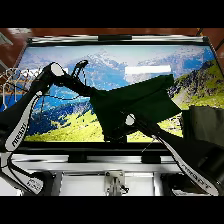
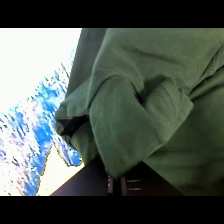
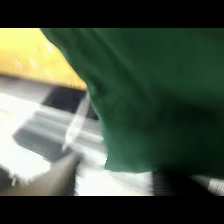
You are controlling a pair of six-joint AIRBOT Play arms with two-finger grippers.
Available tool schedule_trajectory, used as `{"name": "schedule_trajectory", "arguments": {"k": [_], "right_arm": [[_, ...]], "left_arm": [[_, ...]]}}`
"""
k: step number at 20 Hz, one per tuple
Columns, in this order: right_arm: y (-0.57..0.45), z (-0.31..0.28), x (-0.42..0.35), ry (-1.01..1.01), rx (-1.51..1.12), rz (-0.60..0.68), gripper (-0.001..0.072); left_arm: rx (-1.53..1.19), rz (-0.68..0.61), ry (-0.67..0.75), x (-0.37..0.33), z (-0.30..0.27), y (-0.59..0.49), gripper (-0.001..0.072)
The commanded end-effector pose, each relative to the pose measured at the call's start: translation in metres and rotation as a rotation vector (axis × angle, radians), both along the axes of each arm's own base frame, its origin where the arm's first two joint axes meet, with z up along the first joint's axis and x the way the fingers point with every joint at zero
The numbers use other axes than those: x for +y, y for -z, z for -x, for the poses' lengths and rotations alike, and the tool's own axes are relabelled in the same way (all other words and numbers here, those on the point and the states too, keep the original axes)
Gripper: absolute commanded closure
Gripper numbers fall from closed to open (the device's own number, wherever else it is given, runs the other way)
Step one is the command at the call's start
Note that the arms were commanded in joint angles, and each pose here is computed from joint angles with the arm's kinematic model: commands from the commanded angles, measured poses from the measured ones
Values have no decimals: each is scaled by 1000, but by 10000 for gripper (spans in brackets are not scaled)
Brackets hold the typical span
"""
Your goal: Fold the shirts.
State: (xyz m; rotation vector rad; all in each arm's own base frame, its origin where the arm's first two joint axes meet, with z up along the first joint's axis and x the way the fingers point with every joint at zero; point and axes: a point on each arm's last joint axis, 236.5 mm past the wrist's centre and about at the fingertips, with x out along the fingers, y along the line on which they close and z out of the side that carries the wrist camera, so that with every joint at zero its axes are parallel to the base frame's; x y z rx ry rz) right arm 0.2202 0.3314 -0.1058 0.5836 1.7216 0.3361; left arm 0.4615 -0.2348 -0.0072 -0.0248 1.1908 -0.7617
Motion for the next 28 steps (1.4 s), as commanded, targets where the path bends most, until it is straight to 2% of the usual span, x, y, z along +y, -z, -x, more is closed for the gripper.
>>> {"name": "schedule_trajectory", "arguments": {"k": [1,5,8,10,12,14,15,18,21,23,26,28], "right_arm": [[0,-24,2,95,-52,-6,638],[-29,-40,-36,5,-182,58,642],[-98,-67,-74,-47,-416,77,643],[-178,-96,-103,-55,-660,81,643],[-290,-126,-146,6,-975,122,643],[-416,-134,-205,171,-1268,188,643],[-478,-123,-226,250,-1397,182,643],[-615,-63,-245,374,-1676,54,642],[-667,-12,-233,377,-1765,-107,642],[-651,-4,-216,328,-1665,-176,642],[-586,-8,-210,249,-1410,-86,642],[-539,-10,-217,206,-1238,24,642]], "left_arm": [[-49,4,-1,3,-7,-11,673],[-114,17,-49,18,-21,-34,673],[-224,38,-92,35,-31,-84,674],[-395,78,-129,44,-38,-159,674],[-672,228,-211,49,-33,-286,673],[-1033,426,-331,72,7,-445,673],[-1193,487,-374,87,40,-508,673],[-1546,629,-438,125,168,-633,673],[-1697,611,-363,129,264,-663,673],[-1674,557,-278,118,293,-651,673],[-1578,312,-196,113,288,-604,673],[-1436,167,-236,126,258,-563,673]]}}
